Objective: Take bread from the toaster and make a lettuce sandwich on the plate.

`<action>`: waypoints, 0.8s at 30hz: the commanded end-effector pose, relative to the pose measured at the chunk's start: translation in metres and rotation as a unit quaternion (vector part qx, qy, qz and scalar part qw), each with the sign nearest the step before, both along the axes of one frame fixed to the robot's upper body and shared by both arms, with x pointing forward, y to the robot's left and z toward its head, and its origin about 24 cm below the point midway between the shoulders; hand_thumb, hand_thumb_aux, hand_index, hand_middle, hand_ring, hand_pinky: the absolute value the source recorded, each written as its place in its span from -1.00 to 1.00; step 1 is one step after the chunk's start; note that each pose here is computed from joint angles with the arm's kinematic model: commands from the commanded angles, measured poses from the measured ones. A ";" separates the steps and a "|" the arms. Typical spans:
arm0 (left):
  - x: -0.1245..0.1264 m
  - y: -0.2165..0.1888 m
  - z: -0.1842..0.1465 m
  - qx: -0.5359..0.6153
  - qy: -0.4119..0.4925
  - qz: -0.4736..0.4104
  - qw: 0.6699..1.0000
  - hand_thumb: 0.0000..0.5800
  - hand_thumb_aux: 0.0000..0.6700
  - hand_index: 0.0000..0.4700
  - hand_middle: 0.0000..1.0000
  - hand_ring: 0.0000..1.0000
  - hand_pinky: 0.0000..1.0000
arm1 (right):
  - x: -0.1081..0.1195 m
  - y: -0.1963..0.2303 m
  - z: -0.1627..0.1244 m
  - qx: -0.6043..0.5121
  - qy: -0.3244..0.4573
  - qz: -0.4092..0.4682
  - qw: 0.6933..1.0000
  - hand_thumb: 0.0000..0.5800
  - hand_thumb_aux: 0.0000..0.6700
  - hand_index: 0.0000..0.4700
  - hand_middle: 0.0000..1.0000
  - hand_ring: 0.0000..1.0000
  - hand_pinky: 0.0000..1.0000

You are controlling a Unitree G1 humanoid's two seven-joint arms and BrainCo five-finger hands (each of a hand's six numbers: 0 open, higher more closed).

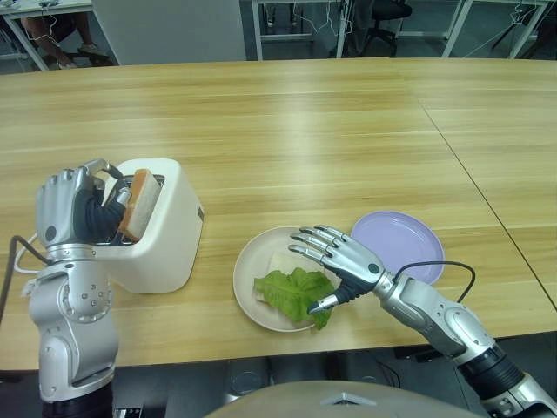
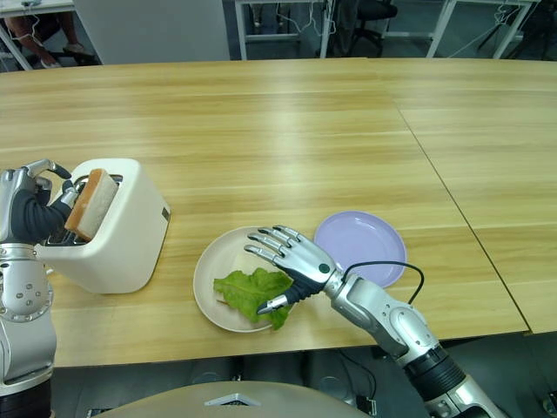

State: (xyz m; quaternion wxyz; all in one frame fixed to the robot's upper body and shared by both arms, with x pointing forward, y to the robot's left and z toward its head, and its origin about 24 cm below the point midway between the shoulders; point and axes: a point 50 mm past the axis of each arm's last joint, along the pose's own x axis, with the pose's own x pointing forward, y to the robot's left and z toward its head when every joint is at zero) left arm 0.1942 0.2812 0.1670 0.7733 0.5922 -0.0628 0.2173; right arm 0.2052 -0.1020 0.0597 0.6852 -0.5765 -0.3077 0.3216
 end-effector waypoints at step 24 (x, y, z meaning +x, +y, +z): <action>0.002 0.014 -0.051 0.027 0.234 0.061 0.970 -1.00 -1.00 -1.00 -1.00 -1.00 -1.00 | -0.003 -0.086 0.071 0.509 0.110 -0.129 0.844 -1.00 -1.00 -1.00 -1.00 -1.00 -1.00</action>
